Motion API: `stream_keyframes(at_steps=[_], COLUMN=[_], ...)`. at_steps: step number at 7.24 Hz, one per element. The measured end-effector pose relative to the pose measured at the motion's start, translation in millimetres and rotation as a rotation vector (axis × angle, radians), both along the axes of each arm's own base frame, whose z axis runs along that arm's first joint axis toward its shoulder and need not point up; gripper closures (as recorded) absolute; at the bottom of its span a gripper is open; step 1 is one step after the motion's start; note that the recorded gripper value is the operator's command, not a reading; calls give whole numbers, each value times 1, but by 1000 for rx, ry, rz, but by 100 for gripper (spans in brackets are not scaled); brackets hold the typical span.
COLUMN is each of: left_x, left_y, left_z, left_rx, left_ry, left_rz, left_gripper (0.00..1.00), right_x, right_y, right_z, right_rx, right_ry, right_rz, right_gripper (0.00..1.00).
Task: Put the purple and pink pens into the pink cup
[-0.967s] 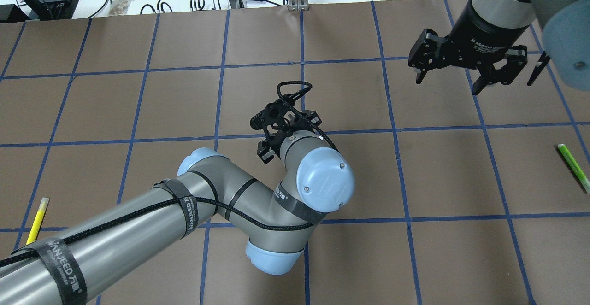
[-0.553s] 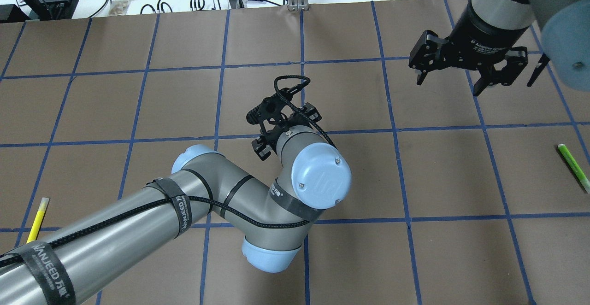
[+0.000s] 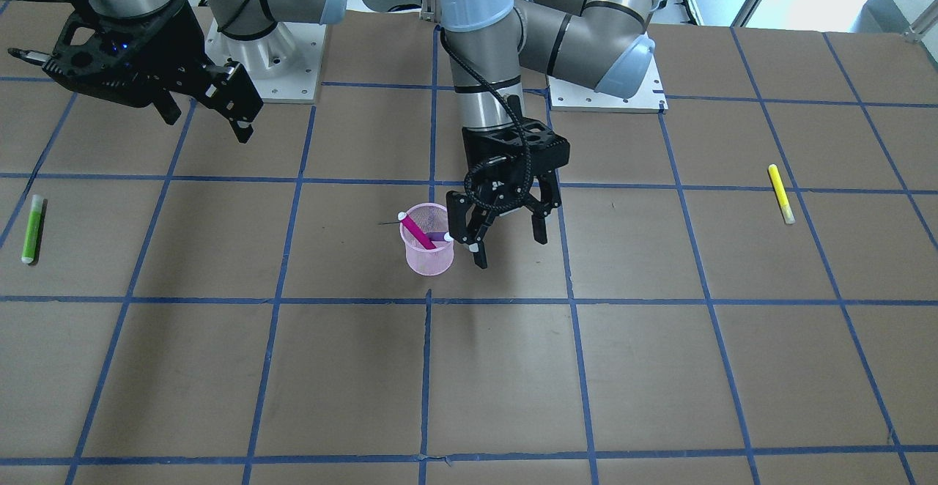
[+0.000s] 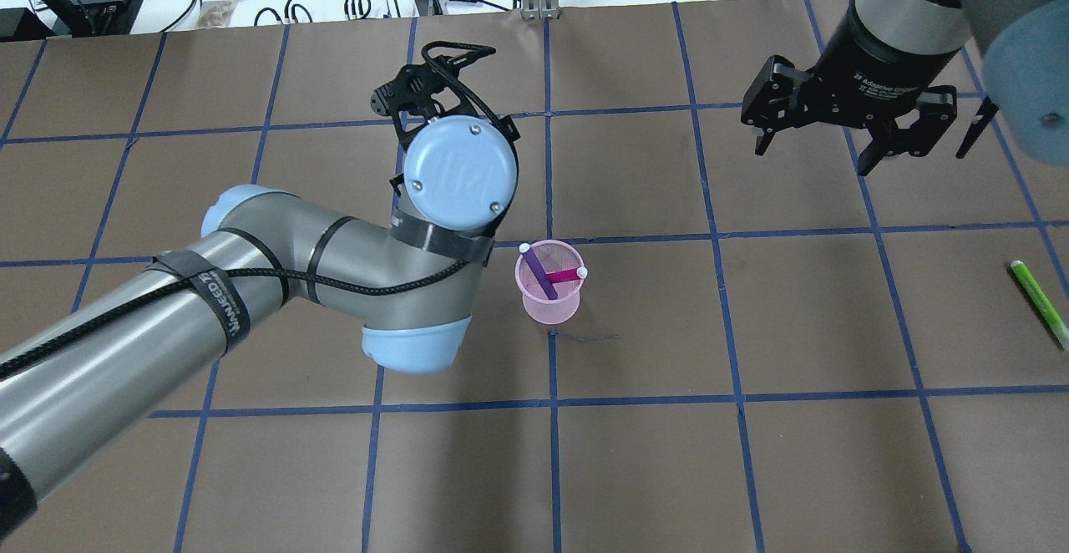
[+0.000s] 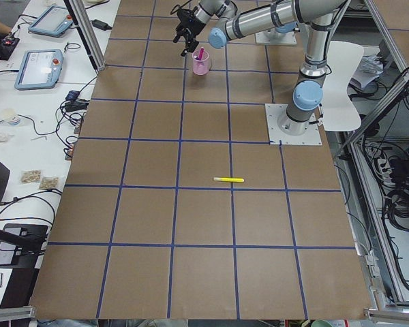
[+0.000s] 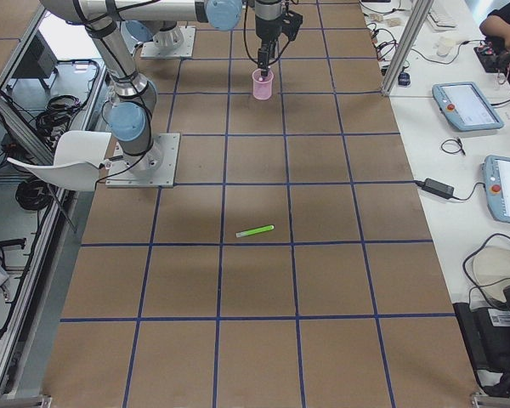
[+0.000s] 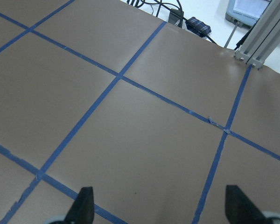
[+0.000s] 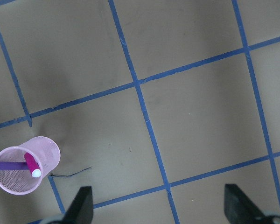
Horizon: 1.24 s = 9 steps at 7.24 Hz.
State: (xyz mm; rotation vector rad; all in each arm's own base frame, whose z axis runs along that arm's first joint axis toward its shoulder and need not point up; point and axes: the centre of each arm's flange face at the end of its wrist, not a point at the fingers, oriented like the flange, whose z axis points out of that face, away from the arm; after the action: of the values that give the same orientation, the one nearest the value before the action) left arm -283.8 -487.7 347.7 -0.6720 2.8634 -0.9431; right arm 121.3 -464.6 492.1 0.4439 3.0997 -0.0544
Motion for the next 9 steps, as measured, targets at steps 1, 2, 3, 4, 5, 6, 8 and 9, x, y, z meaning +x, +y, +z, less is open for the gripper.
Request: stream_keyframes(at_steps=[1, 2, 3, 4, 5, 6, 8, 9], left_x=[25, 51, 77, 103, 129, 152, 170, 171], left_y=[-19, -34, -44, -48, -47, -41, -19, -11], left_z=[19, 41, 61, 77, 90, 102, 131, 140], left_rx=[111, 235, 346, 430, 495, 545, 624, 643], left_ry=[-24, -34, -17, 22, 68, 96, 112, 102], left_rz=[-63, -135, -216, -290, -355, -409, -491, -537], left_gripper=[0, 0, 0, 0, 0, 0, 0, 0], right_x=[0, 0, 0, 0, 0, 0, 0, 0], right_y=[0, 0, 0, 0, 0, 0, 1, 1], right_z=[0, 0, 1, 1, 1, 0, 0, 0], right_rx=[1, 1, 0, -1, -1, 0, 2, 2], right_ry=[1, -1, -1, -2, -1, 0, 1, 2], right_rz=[0, 0, 1, 1, 1, 1, 1, 1], right_gripper=[0, 0, 0, 0, 0, 0, 0, 0])
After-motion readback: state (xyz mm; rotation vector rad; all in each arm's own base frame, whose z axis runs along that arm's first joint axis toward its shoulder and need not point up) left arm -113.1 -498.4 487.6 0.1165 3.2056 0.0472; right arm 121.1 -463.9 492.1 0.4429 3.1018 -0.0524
